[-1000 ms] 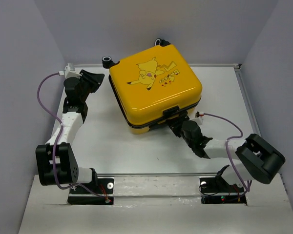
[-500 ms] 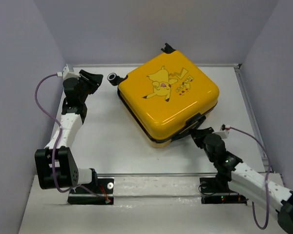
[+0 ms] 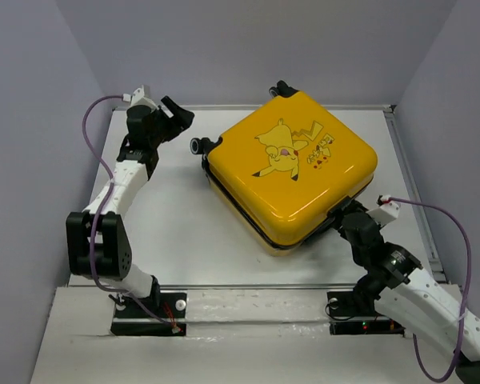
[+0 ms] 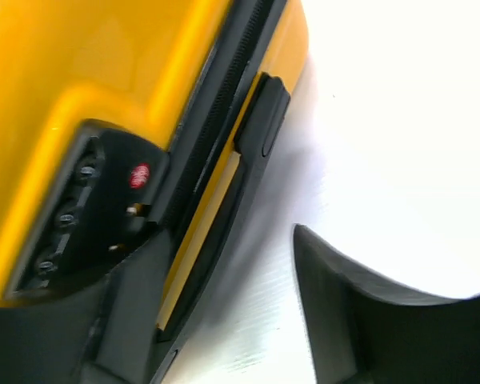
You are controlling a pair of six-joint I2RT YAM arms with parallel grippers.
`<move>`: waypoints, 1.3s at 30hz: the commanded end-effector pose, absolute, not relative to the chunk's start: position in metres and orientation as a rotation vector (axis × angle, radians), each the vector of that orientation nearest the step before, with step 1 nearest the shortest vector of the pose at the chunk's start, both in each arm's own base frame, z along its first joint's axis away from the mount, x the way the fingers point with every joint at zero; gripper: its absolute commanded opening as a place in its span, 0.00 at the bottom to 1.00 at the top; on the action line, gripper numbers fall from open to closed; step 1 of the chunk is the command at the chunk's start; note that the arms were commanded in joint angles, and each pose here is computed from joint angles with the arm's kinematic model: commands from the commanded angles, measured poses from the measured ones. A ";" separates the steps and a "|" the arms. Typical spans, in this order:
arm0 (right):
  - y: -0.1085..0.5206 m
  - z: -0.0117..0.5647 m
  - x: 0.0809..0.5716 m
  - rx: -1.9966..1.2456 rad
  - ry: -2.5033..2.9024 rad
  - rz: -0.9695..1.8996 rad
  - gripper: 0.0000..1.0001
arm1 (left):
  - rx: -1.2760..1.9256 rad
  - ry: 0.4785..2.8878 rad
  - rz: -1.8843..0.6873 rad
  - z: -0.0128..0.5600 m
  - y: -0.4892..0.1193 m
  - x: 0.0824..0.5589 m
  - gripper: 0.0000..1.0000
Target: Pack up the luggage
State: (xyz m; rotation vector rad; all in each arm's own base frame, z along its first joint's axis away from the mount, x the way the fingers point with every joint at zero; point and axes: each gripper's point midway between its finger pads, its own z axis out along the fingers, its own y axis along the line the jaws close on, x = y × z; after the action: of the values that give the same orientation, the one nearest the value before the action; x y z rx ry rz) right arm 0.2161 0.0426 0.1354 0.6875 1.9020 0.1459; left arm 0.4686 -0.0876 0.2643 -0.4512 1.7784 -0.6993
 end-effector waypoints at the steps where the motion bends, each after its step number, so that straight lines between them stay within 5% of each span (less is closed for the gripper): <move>1: 0.024 0.178 0.227 0.741 1.732 0.101 0.39 | -0.177 1.767 -0.673 0.291 -0.128 0.494 0.84; 2: 0.024 0.178 0.227 0.735 1.735 0.100 0.27 | -0.144 1.791 -0.674 0.280 -0.136 0.505 0.84; 6: 0.028 0.172 0.233 0.712 1.780 0.090 0.07 | 0.022 1.802 -0.747 0.295 -0.172 0.539 0.84; 18: 0.133 0.200 0.322 0.181 1.850 0.574 0.07 | 0.100 2.039 -0.655 0.197 -0.213 0.577 0.80; 31: 0.258 0.218 0.379 -0.309 1.846 1.094 0.07 | -0.346 2.003 -0.557 0.153 -0.138 0.463 0.78; 36: 0.242 0.215 0.389 -0.296 1.869 1.056 0.11 | -0.420 1.924 -0.585 0.171 -0.122 0.414 0.76; 39: 0.205 0.231 0.398 -0.197 1.847 1.030 0.25 | -0.433 1.911 -0.654 0.174 -0.125 0.391 0.76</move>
State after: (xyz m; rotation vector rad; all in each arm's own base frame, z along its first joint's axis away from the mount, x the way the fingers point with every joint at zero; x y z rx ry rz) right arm 0.3978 0.1874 0.1317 -0.0322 2.1267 0.7776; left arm 0.4413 -0.0558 0.2125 -0.4780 1.7261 -0.3411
